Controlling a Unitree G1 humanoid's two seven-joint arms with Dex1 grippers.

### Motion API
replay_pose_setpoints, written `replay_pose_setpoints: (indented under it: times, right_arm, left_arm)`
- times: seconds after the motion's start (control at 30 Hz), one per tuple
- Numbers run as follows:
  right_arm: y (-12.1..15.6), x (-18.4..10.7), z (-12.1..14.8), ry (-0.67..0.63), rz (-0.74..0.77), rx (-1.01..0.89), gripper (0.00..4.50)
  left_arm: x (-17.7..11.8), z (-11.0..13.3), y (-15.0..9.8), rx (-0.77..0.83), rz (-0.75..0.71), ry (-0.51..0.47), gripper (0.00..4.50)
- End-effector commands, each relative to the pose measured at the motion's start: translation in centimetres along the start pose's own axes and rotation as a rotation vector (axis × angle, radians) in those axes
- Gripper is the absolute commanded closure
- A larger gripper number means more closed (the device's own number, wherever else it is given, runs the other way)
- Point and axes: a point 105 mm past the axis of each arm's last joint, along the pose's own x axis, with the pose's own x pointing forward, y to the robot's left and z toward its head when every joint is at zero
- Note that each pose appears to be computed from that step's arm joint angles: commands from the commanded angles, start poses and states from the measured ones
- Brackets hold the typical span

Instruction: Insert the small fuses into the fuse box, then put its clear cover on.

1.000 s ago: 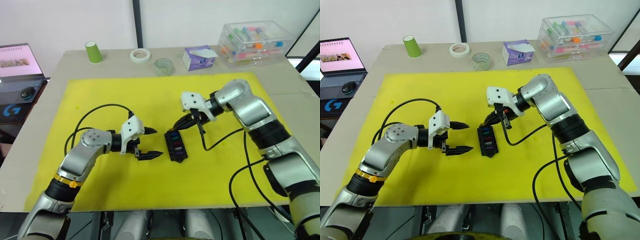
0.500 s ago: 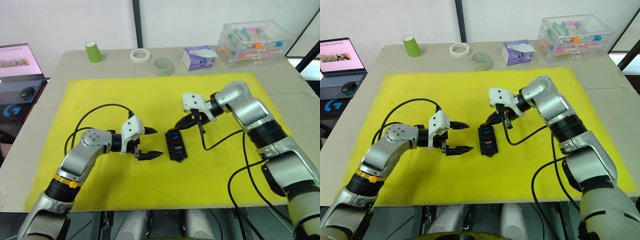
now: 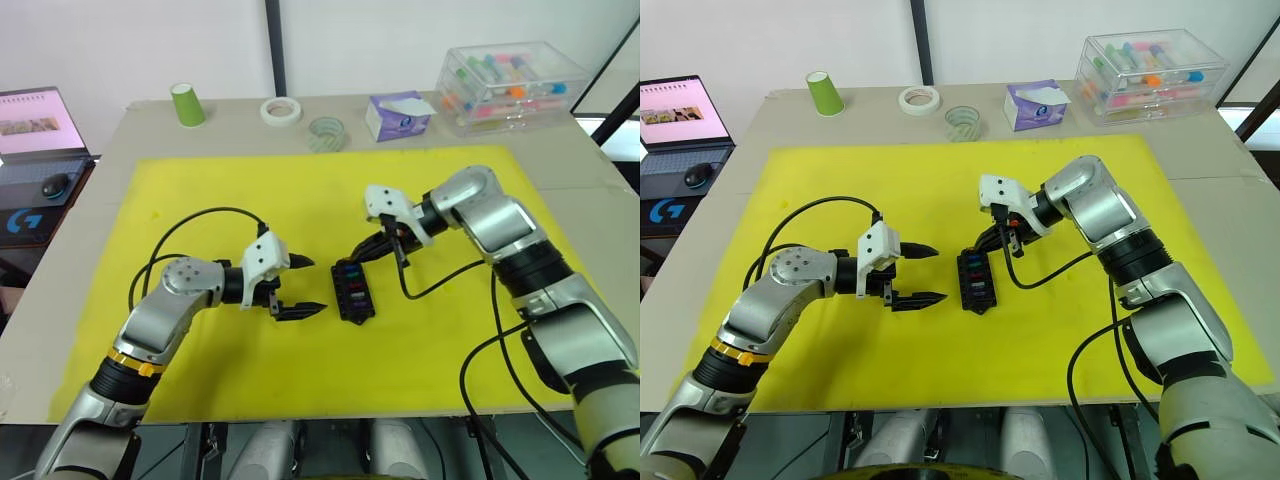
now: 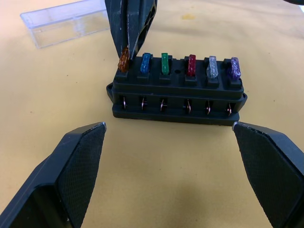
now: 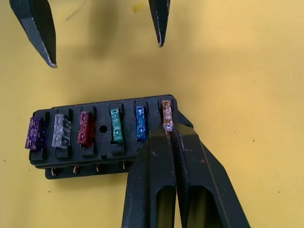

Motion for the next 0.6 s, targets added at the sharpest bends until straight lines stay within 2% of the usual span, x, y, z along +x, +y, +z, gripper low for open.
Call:
replay_pose_setpoints:
  times: [0.03, 0.27, 0.6]
  right_arm:
    - [0.4, 0.7, -0.6, 0.033, 0.007, -0.028, 4.5]
    - [0.7, 1.1, -1.8, 0.078, 0.002, -0.068, 4.5]
    - [0.7, 0.6, 0.0, 0.024, -0.003, -0.116, 4.5]
  left_arm:
    - [0.2, 1.0, -0.4, 0.044, -0.014, -0.024, 0.02]
    - [0.3, 1.0, -0.5, 0.05, -0.017, -0.022, 0.02]
    - [0.3, 0.9, -0.5, 0.046, -0.016, -0.022, 0.02]
